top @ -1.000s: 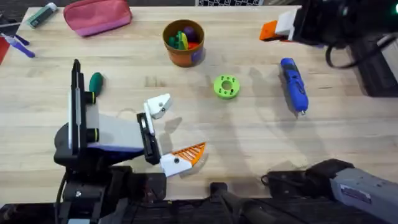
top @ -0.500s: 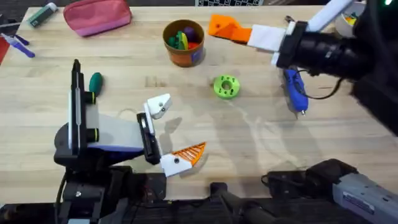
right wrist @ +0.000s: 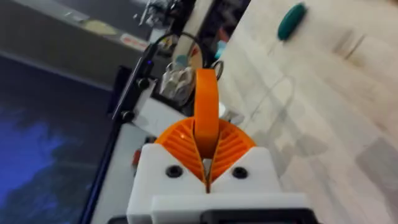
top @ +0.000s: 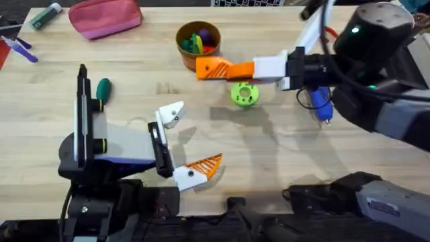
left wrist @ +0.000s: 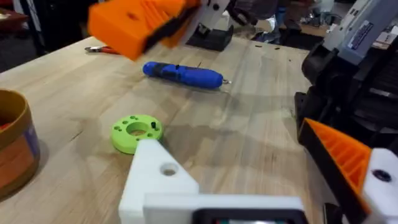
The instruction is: Pick up the gripper from the table and insert it into the empty holder that is missing its gripper. Then pick up a screw, insert it into the mounting hole, and use the screwdriver to tighten it. Finally, clean up the table by picking up the vegetable and placing it into the bucket.
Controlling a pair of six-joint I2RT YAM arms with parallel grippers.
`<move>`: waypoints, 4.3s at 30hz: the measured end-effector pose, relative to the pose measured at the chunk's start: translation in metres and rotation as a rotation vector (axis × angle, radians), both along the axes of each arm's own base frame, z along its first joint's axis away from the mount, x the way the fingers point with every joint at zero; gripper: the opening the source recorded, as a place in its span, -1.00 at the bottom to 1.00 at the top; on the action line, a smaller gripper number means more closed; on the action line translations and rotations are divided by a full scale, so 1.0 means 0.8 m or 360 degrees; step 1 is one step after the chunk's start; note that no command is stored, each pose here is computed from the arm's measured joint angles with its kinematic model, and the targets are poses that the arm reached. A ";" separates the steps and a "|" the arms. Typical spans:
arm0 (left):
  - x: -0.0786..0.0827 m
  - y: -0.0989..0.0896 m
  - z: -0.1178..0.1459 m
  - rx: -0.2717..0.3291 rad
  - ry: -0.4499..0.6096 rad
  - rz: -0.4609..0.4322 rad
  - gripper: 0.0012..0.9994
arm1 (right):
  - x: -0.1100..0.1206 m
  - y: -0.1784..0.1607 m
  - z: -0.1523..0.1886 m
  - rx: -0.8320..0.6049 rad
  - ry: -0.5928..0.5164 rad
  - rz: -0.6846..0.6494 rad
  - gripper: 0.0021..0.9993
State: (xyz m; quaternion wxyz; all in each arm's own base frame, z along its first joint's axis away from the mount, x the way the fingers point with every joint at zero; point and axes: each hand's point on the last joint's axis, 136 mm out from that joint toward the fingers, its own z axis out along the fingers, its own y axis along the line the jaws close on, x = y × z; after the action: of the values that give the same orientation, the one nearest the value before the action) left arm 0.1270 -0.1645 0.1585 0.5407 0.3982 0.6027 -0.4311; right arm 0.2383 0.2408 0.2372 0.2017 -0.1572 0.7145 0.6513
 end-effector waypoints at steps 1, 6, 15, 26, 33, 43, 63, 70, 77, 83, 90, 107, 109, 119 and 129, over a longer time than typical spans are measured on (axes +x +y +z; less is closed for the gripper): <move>0.000 0.000 0.000 0.0000 0.0000 0.0000 0.97 | -0.002 0.002 -0.005 0.0011 0.0043 0.0054 -0.98; 0.000 0.000 0.000 0.0000 0.0001 -0.0001 0.98 | -0.011 0.008 -0.021 0.0055 0.0193 0.0267 -0.98; 0.000 0.000 0.000 0.0000 0.0000 0.0000 0.98 | -0.033 0.006 -0.042 0.0055 0.0487 0.0525 -0.98; 0.000 0.000 0.000 0.0000 0.0000 0.0000 0.98 | -0.049 0.016 -0.079 0.0026 0.0640 0.0623 -0.99; 0.000 0.000 0.000 0.0000 0.0000 0.0000 0.97 | -0.051 0.023 -0.097 0.0021 0.0591 0.0643 -0.99; 0.000 0.000 0.000 0.0000 0.0000 0.0000 0.98 | -0.055 0.034 -0.105 0.0008 0.0559 0.0659 -0.99; 0.000 0.000 0.000 0.0000 0.0000 0.0000 0.97 | -0.066 0.034 -0.090 0.0048 0.0602 0.0472 -0.99; 0.000 0.000 0.000 0.0000 0.0000 0.0000 0.97 | -0.064 0.041 -0.081 0.0054 0.0587 0.0496 -0.99; 0.000 0.000 0.000 0.0000 0.0000 0.0000 0.97 | -0.058 0.044 -0.085 0.0045 0.0616 0.0495 -0.99; 0.000 0.000 0.000 0.0000 0.0000 0.0001 0.97 | -0.057 0.045 -0.085 0.0036 0.0628 0.0520 -0.99; 0.000 0.000 0.000 0.0000 0.0000 0.0000 0.97 | -0.058 0.045 -0.085 0.0032 0.0637 0.0528 -0.99; 0.000 0.000 0.000 0.0000 0.0000 0.0001 0.97 | -0.057 0.046 -0.093 0.0021 0.0651 0.0530 -0.99; 0.000 0.000 0.000 0.0000 0.0000 0.0001 0.97 | -0.057 0.046 -0.093 0.0021 0.0648 0.0530 -0.99; 0.000 0.000 0.000 0.0000 -0.0001 0.0001 0.97 | -0.066 0.057 -0.086 0.0019 0.0610 0.0602 -0.99; 0.000 0.000 0.000 0.0000 -0.0001 0.0001 0.98 | -0.066 0.059 -0.085 0.0010 0.0634 0.0611 -0.99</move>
State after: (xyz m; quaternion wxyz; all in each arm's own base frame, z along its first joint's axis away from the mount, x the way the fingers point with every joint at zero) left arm 0.1272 -0.1645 0.1586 0.5410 0.3980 0.6028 -0.4308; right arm 0.1856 0.2882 0.1689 -0.0695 -0.1577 0.6952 0.6979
